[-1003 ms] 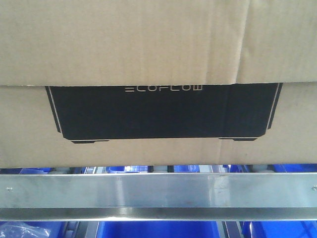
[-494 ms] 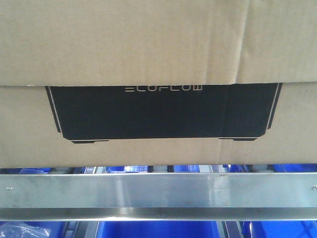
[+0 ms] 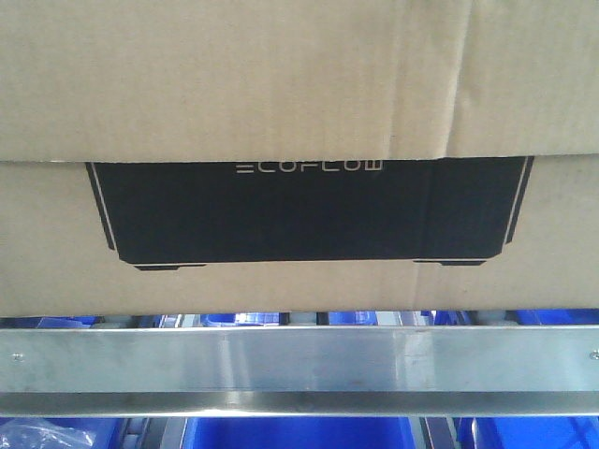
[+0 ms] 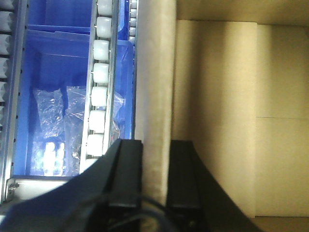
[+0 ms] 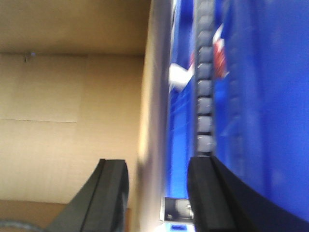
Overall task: Grab box from left shelf to table start
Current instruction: 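Close the right gripper onto the box's opposite side wall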
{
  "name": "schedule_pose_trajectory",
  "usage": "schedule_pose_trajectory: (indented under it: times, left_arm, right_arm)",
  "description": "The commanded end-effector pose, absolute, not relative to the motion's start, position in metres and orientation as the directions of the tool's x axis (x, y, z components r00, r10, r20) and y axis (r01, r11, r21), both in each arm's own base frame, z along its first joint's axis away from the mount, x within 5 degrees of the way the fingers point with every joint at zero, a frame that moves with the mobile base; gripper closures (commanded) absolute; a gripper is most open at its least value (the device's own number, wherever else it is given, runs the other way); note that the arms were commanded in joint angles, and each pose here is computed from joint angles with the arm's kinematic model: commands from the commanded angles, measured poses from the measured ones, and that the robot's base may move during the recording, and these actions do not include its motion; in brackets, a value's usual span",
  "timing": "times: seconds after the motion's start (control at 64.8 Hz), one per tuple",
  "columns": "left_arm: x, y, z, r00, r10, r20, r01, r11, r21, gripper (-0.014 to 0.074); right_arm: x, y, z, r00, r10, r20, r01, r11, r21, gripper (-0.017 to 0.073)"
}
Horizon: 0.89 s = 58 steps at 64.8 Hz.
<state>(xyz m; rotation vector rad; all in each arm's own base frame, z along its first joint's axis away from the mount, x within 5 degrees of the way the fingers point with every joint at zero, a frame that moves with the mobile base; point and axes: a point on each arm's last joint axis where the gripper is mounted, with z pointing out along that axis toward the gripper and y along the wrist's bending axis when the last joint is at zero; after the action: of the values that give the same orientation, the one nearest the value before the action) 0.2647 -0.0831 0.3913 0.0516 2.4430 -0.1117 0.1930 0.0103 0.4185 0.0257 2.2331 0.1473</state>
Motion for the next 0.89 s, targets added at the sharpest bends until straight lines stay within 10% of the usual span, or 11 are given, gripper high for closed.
schedule_pose_trajectory:
  times: [0.0, 0.879]
  left_arm:
    - [0.261, -0.083, 0.412, -0.697, -0.020, -0.717, 0.076, 0.992, -0.102, 0.0696]
    - [0.261, -0.083, 0.412, -0.697, -0.020, -0.717, 0.076, 0.992, -0.102, 0.0696]
  right_arm:
    - [0.204, 0.010, 0.436, -0.549, 0.083, -0.832, -0.040, 0.991, 0.125, 0.0149]
    - [0.255, 0.011, 0.414, -0.692, 0.072, -0.718, -0.026, 0.992, 0.125, 0.0166]
